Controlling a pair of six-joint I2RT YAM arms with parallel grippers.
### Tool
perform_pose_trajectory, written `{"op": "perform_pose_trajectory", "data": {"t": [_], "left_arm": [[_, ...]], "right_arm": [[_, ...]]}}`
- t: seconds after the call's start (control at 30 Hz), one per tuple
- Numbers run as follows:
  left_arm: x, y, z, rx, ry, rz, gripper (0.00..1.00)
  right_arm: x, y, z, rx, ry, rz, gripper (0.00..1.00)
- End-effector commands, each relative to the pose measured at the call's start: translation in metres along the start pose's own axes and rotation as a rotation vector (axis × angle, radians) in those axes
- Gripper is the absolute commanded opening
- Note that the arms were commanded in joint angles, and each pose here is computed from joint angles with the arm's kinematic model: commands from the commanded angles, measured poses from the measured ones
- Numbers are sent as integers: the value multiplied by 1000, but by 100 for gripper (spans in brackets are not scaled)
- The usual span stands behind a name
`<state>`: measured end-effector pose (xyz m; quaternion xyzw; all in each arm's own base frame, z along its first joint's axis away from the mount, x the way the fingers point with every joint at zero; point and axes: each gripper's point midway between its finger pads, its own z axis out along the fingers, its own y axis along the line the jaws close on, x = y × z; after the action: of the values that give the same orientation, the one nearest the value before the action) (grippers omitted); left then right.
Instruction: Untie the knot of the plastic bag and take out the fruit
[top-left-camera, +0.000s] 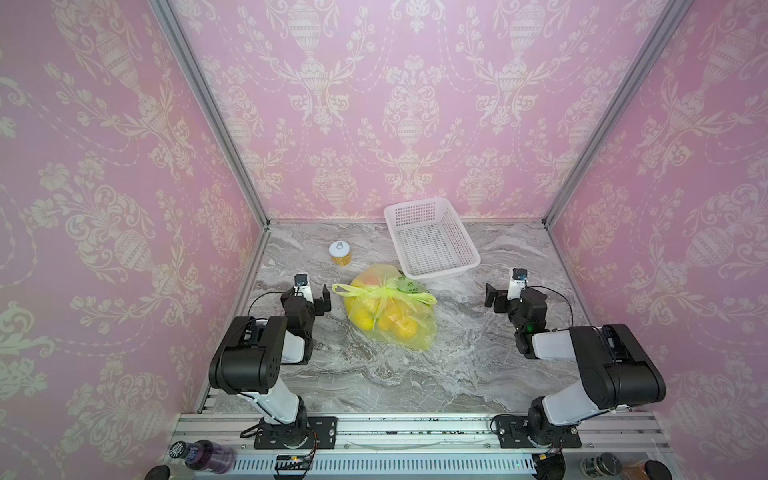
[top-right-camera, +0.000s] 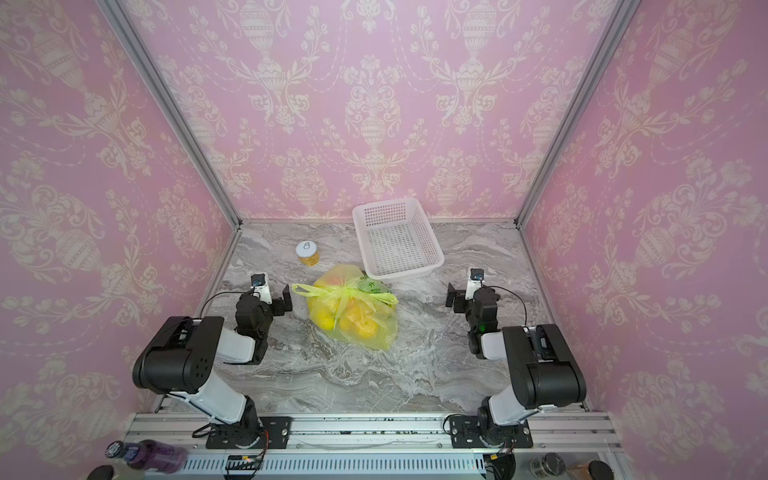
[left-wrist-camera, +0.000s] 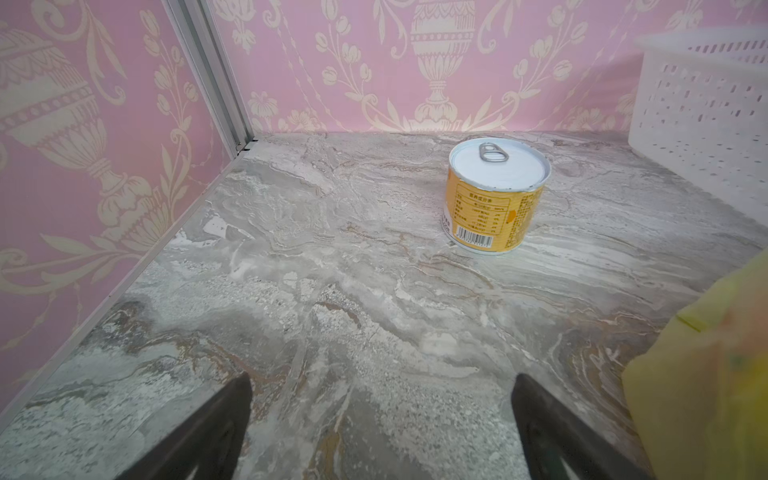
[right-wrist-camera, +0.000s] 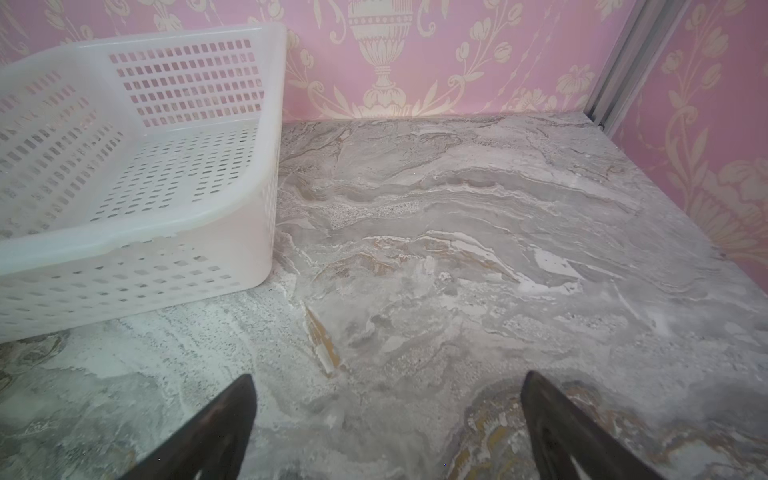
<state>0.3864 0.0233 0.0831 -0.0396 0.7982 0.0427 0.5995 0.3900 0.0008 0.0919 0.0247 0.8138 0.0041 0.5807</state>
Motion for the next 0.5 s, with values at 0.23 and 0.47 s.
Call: {"op": "perform_pose_trajectory", "data": {"t": [0.23, 0.47], "left_arm": [[0, 3, 3, -31, 8, 8, 99], [0, 3, 3, -31, 9, 8, 99]], "right_arm": [[-6, 2, 2, -5, -13, -14, 100], [-5, 2, 2, -1, -8, -13, 100]]}}
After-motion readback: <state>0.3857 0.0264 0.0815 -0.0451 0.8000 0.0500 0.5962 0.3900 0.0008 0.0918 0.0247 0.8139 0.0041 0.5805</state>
